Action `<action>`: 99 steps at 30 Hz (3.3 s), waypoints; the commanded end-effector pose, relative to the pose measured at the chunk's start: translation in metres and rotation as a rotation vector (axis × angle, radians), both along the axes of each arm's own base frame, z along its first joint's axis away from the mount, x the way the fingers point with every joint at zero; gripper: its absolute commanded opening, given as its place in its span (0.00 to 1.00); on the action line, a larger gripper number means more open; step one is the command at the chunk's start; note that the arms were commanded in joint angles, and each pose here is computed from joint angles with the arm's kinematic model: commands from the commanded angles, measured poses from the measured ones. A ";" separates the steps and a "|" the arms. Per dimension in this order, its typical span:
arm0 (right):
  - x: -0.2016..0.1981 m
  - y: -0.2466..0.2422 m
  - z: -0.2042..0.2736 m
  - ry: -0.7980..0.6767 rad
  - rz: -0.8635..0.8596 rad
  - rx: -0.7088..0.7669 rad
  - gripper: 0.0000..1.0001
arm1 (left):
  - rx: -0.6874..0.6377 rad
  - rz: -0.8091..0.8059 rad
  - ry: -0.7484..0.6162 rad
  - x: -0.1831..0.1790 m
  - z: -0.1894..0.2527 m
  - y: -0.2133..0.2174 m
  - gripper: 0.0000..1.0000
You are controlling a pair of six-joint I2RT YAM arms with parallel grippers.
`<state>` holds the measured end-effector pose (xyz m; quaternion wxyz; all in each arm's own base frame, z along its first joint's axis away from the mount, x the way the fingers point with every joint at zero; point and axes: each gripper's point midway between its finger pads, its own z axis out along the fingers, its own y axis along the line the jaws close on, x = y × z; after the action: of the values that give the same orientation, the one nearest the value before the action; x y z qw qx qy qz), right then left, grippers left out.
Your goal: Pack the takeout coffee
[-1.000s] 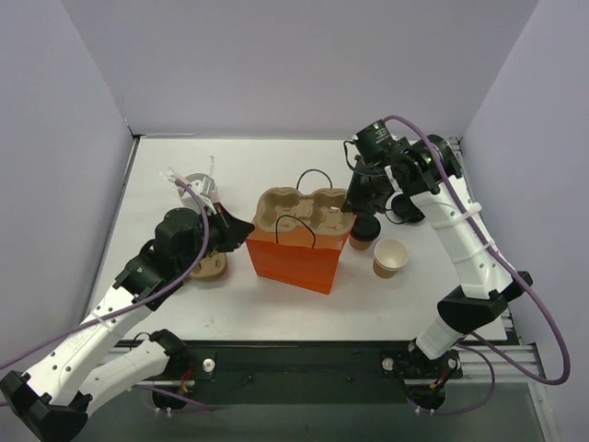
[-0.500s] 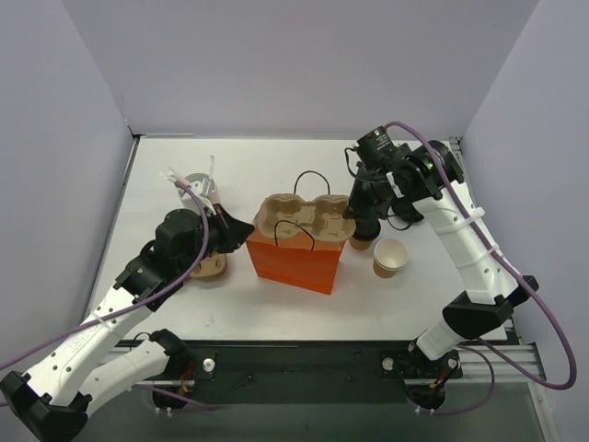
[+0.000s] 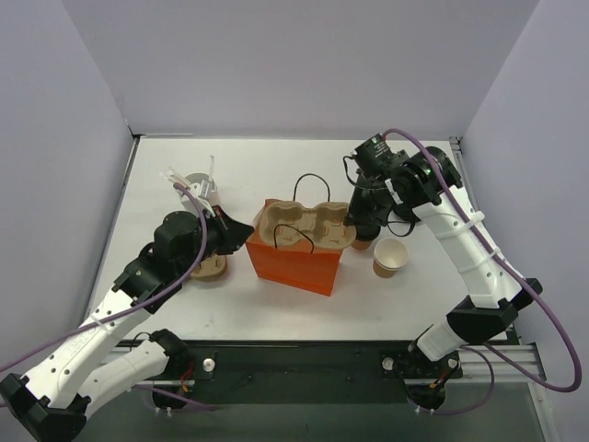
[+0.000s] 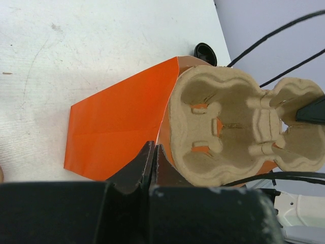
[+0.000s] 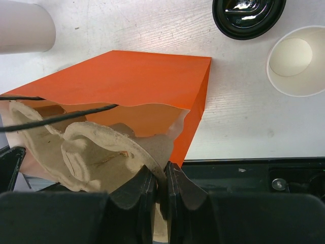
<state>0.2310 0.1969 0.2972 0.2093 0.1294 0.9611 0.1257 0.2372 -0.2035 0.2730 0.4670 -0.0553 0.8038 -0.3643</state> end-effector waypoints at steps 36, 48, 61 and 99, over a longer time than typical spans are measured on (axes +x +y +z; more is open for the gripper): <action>-0.030 0.003 -0.015 0.173 -0.070 -0.015 0.11 | -0.039 -0.096 -0.066 -0.012 0.015 -0.012 0.00; -0.030 -0.001 -0.022 0.166 -0.092 -0.002 0.24 | -0.021 -0.095 -0.079 -0.011 0.018 -0.010 0.00; -0.027 0.000 -0.019 0.104 -0.078 0.024 0.23 | -0.021 -0.104 -0.091 -0.014 0.022 -0.009 0.11; -0.010 0.012 -0.008 -0.064 -0.043 0.071 0.06 | 0.088 -0.392 -0.114 -0.021 0.081 -0.101 0.71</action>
<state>0.2229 0.2114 0.2856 0.2251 0.1594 0.9481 0.1583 0.2115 -0.2933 0.3497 0.4152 0.1351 0.7901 -0.4302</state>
